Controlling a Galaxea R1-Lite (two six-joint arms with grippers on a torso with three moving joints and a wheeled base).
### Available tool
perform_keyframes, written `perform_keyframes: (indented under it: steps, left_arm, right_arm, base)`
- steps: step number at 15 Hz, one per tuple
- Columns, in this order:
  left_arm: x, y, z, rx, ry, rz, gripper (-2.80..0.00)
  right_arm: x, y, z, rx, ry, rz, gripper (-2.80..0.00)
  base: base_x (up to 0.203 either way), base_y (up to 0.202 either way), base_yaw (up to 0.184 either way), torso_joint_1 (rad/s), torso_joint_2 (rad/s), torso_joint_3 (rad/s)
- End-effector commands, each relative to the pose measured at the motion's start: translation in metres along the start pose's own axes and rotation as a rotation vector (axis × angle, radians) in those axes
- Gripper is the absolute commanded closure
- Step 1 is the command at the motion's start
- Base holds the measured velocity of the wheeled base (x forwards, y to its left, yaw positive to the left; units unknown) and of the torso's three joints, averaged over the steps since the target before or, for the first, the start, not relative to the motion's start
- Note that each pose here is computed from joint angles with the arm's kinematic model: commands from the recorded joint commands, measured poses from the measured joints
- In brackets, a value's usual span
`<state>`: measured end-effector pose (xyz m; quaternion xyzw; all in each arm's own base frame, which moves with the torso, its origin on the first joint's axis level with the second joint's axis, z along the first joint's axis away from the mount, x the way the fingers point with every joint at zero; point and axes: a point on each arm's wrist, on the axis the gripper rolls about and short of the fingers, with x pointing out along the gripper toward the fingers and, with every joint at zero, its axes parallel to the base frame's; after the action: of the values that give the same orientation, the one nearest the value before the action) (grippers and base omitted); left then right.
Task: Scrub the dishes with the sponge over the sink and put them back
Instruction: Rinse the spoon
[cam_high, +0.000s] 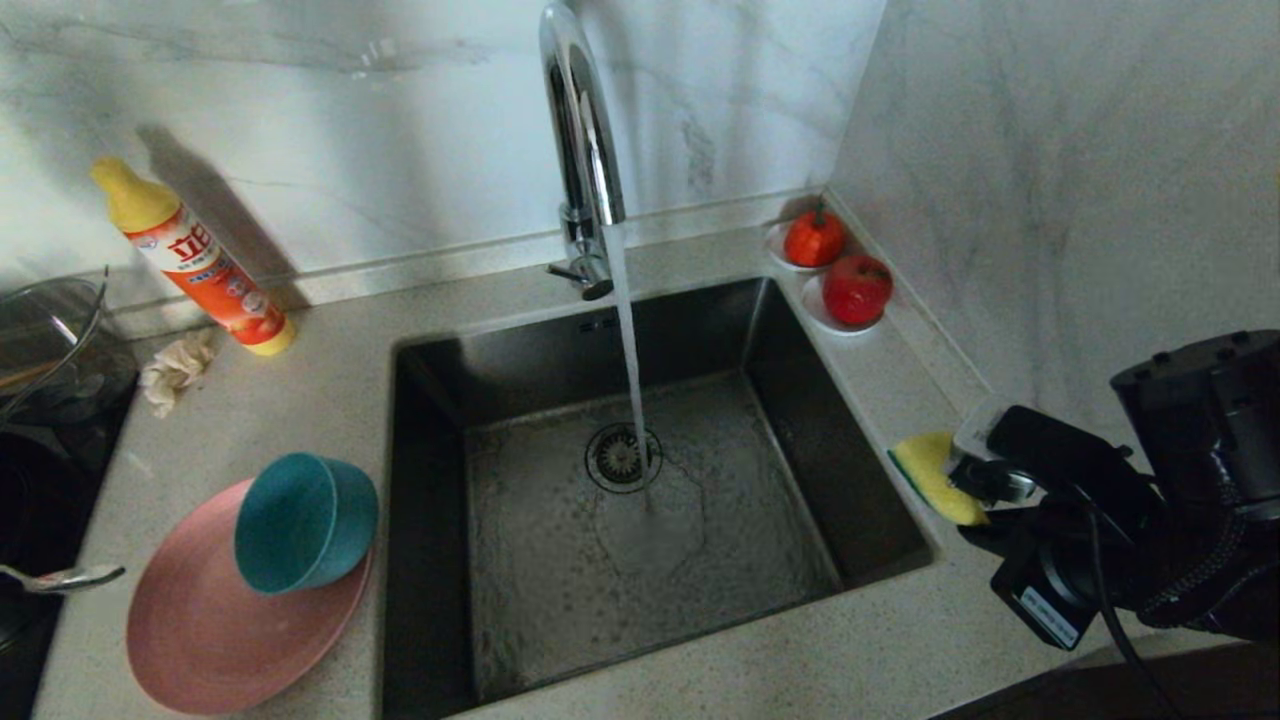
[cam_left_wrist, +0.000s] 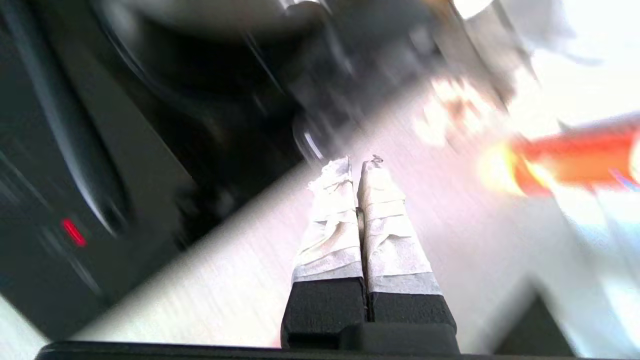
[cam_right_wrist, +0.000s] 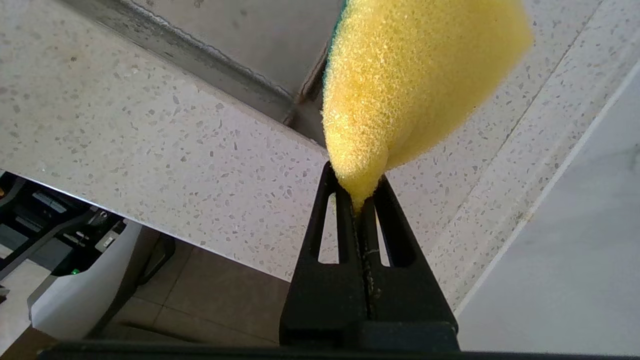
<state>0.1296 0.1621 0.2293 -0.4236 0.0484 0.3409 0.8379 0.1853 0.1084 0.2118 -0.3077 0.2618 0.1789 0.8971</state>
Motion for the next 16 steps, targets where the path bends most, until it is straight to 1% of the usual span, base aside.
perform_keyframes:
  steps: [1, 3, 5, 6, 7, 10, 11, 12, 14, 16]
  left_arm:
    - [-0.017, -0.006, -0.004, -0.022, 0.047, -0.016, 0.0]
    - [-0.012, 0.0, -0.012, -0.018, 0.076, 0.008, 0.0]
    - [-0.002, 0.008, -0.018, 0.019, 0.104, 0.055, 0.0]
    - [0.004, 0.011, -0.018, 0.031, 0.087, 0.103, 0.0]
    - [0.006, 0.011, -0.016, 0.037, 0.068, 0.127, 0.0]
    - [0.007, 0.013, -0.016, 0.04, 0.059, 0.152, 0.0]
    - [0.011, 0.014, -0.016, 0.043, 0.053, 0.182, 0.0]
    - [0.014, 0.014, -0.017, 0.052, 0.048, 0.195, 0.0]
    - [0.019, 0.013, -0.021, 0.062, 0.062, 0.199, 0.0]
    - [0.025, 0.008, -0.027, 0.085, 0.081, 0.204, 0.0]
  right_arm:
    - [0.0, 0.001, 0.0, -0.004, 0.001, 0.001, 0.0]
    - [0.0, 0.0, 0.0, -0.002, 0.002, 0.0, 0.0]
    - [0.0, 0.001, 0.0, -0.003, 0.001, 0.001, 0.0]
    - [0.0, 0.0, 0.0, -0.002, 0.0, 0.0, 0.0]
    - [-0.001, 0.0, 0.0, -0.002, -0.001, 0.001, 0.0]
    - [-0.001, 0.0, 0.0, -0.002, -0.002, 0.0, 0.0]
    - [-0.002, 0.0, 0.001, -0.003, -0.006, 0.001, 0.0]
    - [-0.002, 0.001, 0.001, -0.004, -0.006, 0.0, 0.0]
    - [-0.002, 0.0, 0.001, -0.004, -0.008, -0.001, 0.0]
    - [-0.002, 0.0, 0.002, -0.003, -0.011, -0.001, 0.0]
  base:
    - [0.0, 0.0, 0.0, 0.0, 0.0, 0.0]
    - [0.0, 0.0, 0.0, 0.0, 0.0, 0.0]
    - [0.0, 0.0, 0.0, 0.0, 0.0, 0.0]
    - [0.0, 0.0, 0.0, 0.0, 0.0, 0.0]
    - [0.0, 0.0, 0.0, 0.0, 0.0, 0.0]
    - [0.0, 0.0, 0.0, 0.0, 0.0, 0.0]
    - [0.0, 0.0, 0.0, 0.0, 0.0, 0.0]
    - [0.0, 0.0, 0.0, 0.0, 0.0, 0.0]
    - [0.0, 0.0, 0.0, 0.0, 0.0, 0.0]
    - [0.0, 0.0, 0.0, 0.0, 0.0, 0.0]
